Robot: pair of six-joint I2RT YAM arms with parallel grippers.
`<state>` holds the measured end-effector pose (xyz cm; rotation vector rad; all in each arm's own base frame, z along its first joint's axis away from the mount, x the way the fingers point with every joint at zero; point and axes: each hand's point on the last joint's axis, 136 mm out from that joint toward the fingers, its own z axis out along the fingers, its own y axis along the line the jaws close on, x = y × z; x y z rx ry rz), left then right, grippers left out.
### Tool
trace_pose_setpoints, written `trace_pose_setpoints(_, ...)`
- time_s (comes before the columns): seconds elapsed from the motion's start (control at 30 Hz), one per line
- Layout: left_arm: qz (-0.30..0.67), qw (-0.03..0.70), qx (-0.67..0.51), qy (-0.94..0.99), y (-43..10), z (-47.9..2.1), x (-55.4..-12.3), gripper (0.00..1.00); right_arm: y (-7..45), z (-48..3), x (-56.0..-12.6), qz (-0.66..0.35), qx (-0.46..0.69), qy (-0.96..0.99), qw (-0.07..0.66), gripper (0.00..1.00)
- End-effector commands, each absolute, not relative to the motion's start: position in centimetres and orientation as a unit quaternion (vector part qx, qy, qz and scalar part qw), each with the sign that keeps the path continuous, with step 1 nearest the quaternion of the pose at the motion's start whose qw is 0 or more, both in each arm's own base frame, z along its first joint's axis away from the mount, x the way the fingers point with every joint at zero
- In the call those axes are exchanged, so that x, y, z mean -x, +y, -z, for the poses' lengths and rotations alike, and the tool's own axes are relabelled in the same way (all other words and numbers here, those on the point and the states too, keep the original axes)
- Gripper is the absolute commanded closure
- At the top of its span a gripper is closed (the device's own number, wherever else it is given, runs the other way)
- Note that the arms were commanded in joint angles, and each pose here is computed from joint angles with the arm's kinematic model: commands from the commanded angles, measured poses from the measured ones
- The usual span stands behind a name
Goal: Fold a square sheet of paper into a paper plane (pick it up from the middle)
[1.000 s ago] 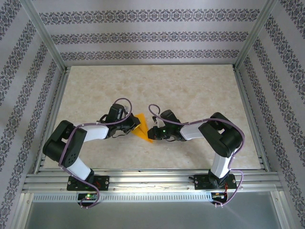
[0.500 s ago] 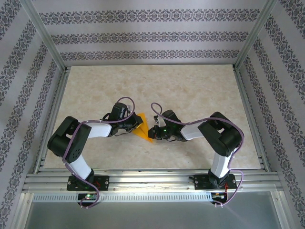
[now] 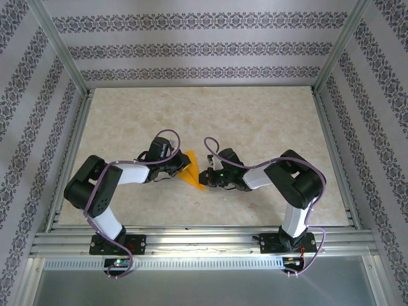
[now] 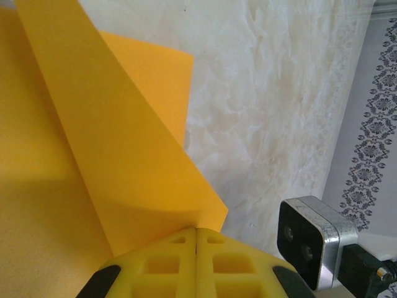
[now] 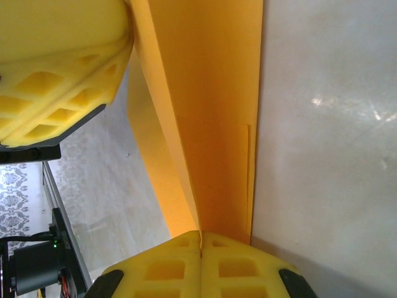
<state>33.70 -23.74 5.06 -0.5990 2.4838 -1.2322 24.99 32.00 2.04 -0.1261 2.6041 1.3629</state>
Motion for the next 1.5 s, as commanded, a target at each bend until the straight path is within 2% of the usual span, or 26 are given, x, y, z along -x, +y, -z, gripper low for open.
trace_pose_setpoints(0.0, 0.443, 0.163, 0.196, 0.859, -24.7, -5.8, -34.5, 0.95, 30.8, 1.1, -23.6, -0.43, 0.021, 0.9, 0.064, 0.97)
trace_pose_setpoints(1.47, 0.413, 0.133, 0.197, 0.879, -24.9, -2.4, -34.8, 0.96, 30.5, 2.0, -23.3, -0.427, 0.008, 0.903, 0.036, 0.95)
